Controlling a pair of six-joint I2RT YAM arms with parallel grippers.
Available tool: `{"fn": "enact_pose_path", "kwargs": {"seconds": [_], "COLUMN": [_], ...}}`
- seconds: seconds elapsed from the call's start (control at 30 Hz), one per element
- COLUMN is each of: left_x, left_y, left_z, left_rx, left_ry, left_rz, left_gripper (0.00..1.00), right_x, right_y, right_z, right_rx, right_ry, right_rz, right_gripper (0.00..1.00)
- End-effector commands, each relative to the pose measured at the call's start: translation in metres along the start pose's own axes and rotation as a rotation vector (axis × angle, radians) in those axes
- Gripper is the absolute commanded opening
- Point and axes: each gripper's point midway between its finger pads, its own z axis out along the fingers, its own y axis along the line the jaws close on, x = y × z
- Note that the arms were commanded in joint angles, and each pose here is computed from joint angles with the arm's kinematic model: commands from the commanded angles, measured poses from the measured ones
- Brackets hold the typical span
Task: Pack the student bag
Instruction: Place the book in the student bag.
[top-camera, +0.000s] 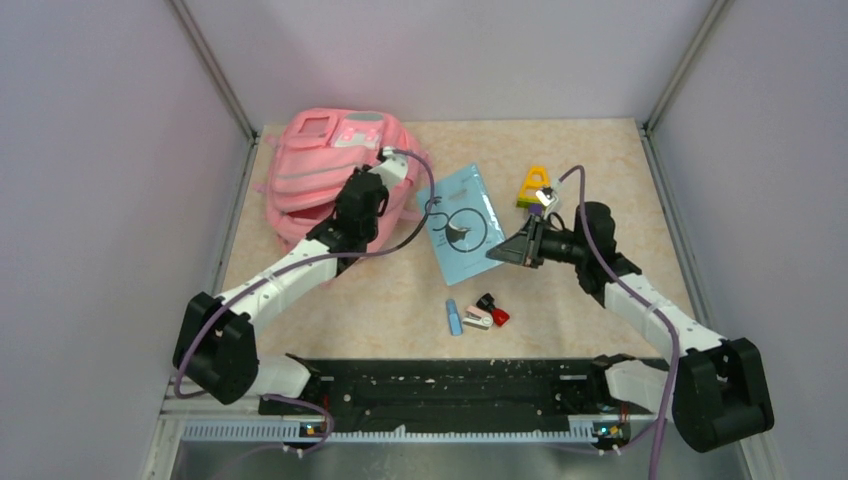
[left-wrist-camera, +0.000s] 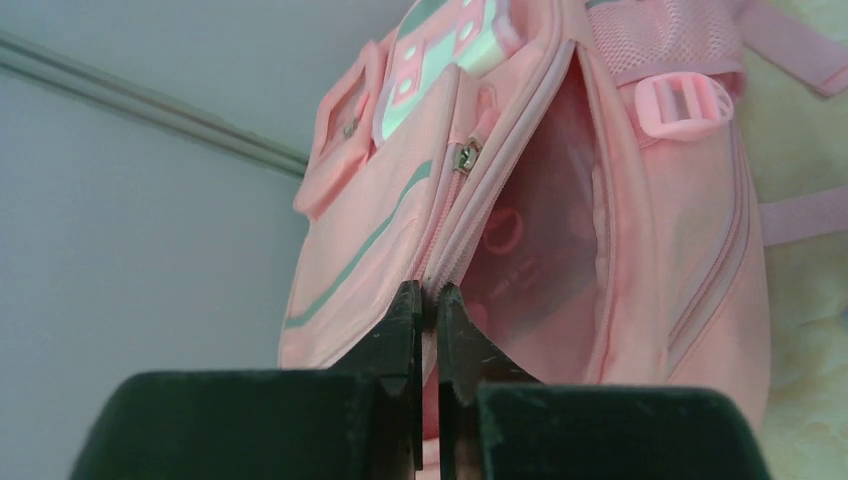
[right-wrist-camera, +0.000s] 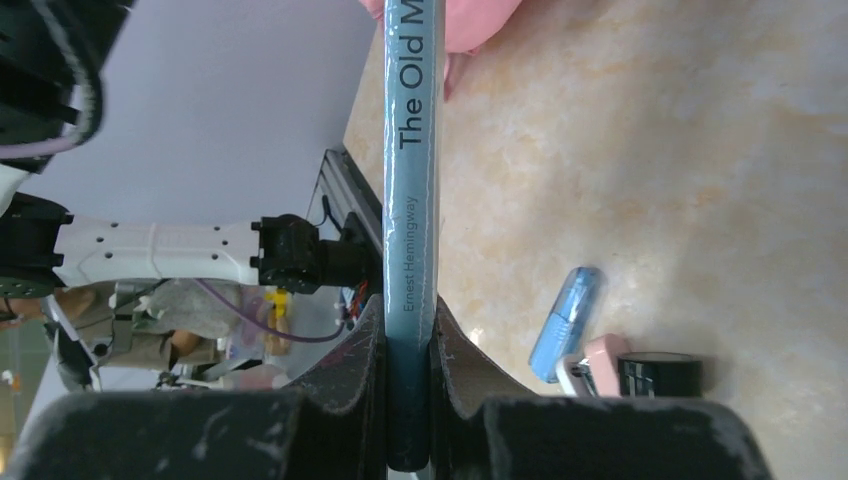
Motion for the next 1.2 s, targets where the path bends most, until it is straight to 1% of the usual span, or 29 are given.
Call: {"fn": "enact_pose_path", "kwargs": {"seconds": [0.0,0.17,0.27,0.47,0.57,0.67,0.83,1.0,1.13,1.17], "left_x": [-0.086,-0.084,-0.080,-0.083,-0.088,-0.092,-0.094,-0.098,-0.105,-0.106], "left_y": [0.046,0.040,0.030,0.016,0.014,0.011,-0.005,-0.024,-0.035,-0.036], "left_z": [-0.031,-0.037,-0.039,-0.047,-0.054,-0.060,-0.065,-0.067,-0.074,-0.076], "left_rx": [-0.019,0.026,0.075,0.141,0.157,0.181,0.264,0.352,0.425,0.435], "left_ry": [-0.213,-0.211,-0.208,-0.234,-0.252,-0.269,-0.279,-0.281,-0.300,-0.304], "left_rz": [-0.111,-0.135,-0.153,-0.210,-0.210,-0.232,-0.262,-0.302,-0.349,-0.356], "left_gripper": [0.00,0.00,0.00,0.00,0.00,0.00,0.00,0.00,0.00,0.00], "right_x": [-0.006,0.003,0.004,0.010,0.005,0.002,-0.014,-0.046,-0.079,-0.092], "right_y": [0.061,0.093,0.102,0.092,0.092,0.088,0.084,0.073,0.058,0.061], "right_z": [0.019,0.038,0.047,0.080,0.093,0.110,0.138,0.177,0.222,0.235], "right_rx": [-0.188,-0.252,-0.260,-0.224,-0.236,-0.203,-0.185,-0.136,-0.121,-0.124], "right_ry": [0.022,0.078,0.097,0.156,0.153,0.158,0.126,0.007,-0.080,-0.104], "right_rz": [-0.086,-0.064,-0.036,0.076,0.123,0.153,0.210,0.242,0.267,0.262], "right_gripper": [0.00,0.00,0.00,0.00,0.00,0.00,0.00,0.00,0.00,0.00]}}
